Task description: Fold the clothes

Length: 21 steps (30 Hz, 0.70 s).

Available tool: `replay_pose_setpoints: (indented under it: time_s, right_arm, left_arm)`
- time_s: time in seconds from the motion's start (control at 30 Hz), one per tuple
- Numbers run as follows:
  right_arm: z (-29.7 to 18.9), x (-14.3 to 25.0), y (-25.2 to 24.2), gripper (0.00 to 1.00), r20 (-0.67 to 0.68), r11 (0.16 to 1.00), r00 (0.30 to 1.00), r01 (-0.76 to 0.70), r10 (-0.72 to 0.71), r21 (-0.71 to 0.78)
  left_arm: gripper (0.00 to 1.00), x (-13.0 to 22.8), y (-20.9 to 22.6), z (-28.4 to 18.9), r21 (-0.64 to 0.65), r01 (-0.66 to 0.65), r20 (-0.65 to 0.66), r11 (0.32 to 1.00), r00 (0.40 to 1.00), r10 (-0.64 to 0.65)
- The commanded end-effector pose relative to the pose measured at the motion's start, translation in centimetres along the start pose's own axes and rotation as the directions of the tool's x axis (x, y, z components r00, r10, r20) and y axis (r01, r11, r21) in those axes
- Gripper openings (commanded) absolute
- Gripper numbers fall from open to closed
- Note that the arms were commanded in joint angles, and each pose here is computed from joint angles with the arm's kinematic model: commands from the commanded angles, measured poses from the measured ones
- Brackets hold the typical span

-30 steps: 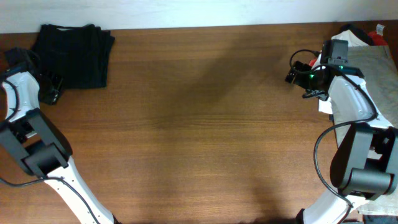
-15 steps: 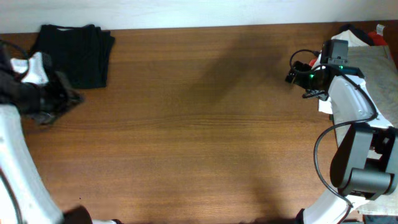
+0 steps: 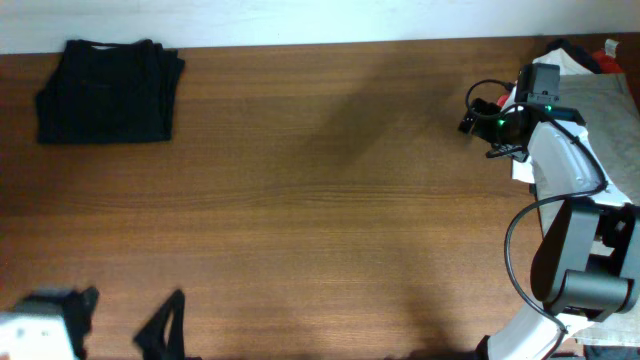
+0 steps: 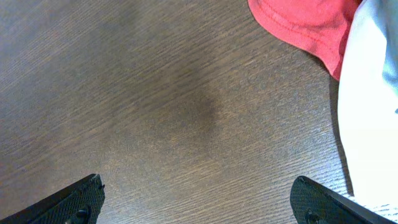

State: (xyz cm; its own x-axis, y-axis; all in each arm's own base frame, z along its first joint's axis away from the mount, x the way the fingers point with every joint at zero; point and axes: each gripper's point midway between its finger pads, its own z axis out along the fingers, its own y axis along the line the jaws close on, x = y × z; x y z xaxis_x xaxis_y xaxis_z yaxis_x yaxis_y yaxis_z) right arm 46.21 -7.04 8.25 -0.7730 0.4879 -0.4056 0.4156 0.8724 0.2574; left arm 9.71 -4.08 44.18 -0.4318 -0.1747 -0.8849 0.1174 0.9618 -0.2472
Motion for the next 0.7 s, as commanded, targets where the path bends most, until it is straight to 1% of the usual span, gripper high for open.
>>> replay_pose_setpoints:
  time_s: [0.0, 0.03, 0.07, 0.1, 0.13, 0.2, 0.27, 0.3, 0.33, 0.43, 0.6, 0.67]
  right_arm:
    - [-0.4, -0.6, 0.1, 0.99, 0.02, 1.0, 1.0, 0.0, 0.0, -0.001]
    - [-0.4, -0.6, 0.1, 0.99, 0.02, 1.0, 1.0, 0.0, 0.0, -0.002]
    - [-0.4, -0.6, 0.1, 0.99, 0.02, 1.0, 1.0, 0.0, 0.0, -0.001]
    - [-0.4, -0.6, 0.1, 0.99, 0.02, 1.0, 1.0, 0.0, 0.0, -0.002]
    - [-0.4, -0.6, 0.1, 0.99, 0.02, 1.0, 1.0, 0.0, 0.0, -0.002]
    - [-0.4, -0.6, 0.1, 0.99, 0.02, 1.0, 1.0, 0.0, 0.0, -0.001]
    - [-0.4, -0.6, 0.1, 0.99, 0.02, 1.0, 1.0, 0.0, 0.0, -0.001]
    - [-0.4, -0.6, 0.1, 0.99, 0.02, 1.0, 1.0, 0.0, 0.0, -0.002]
    - [-0.4, -0.6, 0.1, 0.99, 0.02, 1.0, 1.0, 0.0, 0.0, -0.001]
    - [-0.4, -0.6, 0.1, 0.99, 0.02, 1.0, 1.0, 0.0, 0.0, -0.002]
    - [-0.4, -0.6, 0.1, 0.99, 0.02, 1.0, 1.0, 0.0, 0.0, -0.002]
    - [-0.4, -0.6, 0.1, 0.99, 0.02, 1.0, 1.0, 0.0, 0.0, -0.002]
  left_arm:
    - [1.0, 1.2, 2.4, 5.6, -0.021, -0.051, 0.058, 0.998, 0.997, 0.052]
    - [1.0, 3.3, 3.9, 8.9, -0.041, -0.067, 0.092, 0.997, 0.993, 0.071]
    - [1.0, 4.6, 5.2, 10.4, -0.08, -0.067, 0.112, 0.995, 0.991, 0.076]
    - [1.0, 6.7, 6.4, 12.5, -0.102, -0.066, 0.128, 0.993, 0.989, 0.078]
    - [0.99, 8.4, 7.0, 13.6, -0.102, -0.065, 0.126, 0.993, 0.989, 0.078]
    - [1.0, 11.4, 9.6, 15.7, -0.185, -0.051, 0.15, 0.981, 0.986, 0.079]
    - [1.0, 11.2, 10.8, 16.8, -0.228, -0.04, 0.231, 0.973, 0.968, 0.094]
    - [1.0, 11.0, 10.9, 17.4, -0.226, -0.038, 0.272, 0.973, 0.957, 0.101]
    - [1.0, 11.3, 11.5, 18.5, -0.232, -0.032, 0.331, 0.972, 0.937, 0.11]
    - [1.0, 12.8, 12.2, 19.7, -0.224, -0.027, 0.419, 0.974, 0.9, 0.122]
    - [1.0, 15.1, 13.5, 22.0, -0.234, -0.018, 0.463, 0.972, 0.877, 0.128]
    - [1.0, 16.4, 14.3, 22.6, -0.261, -0.01, 0.419, 0.965, 0.9, 0.122]
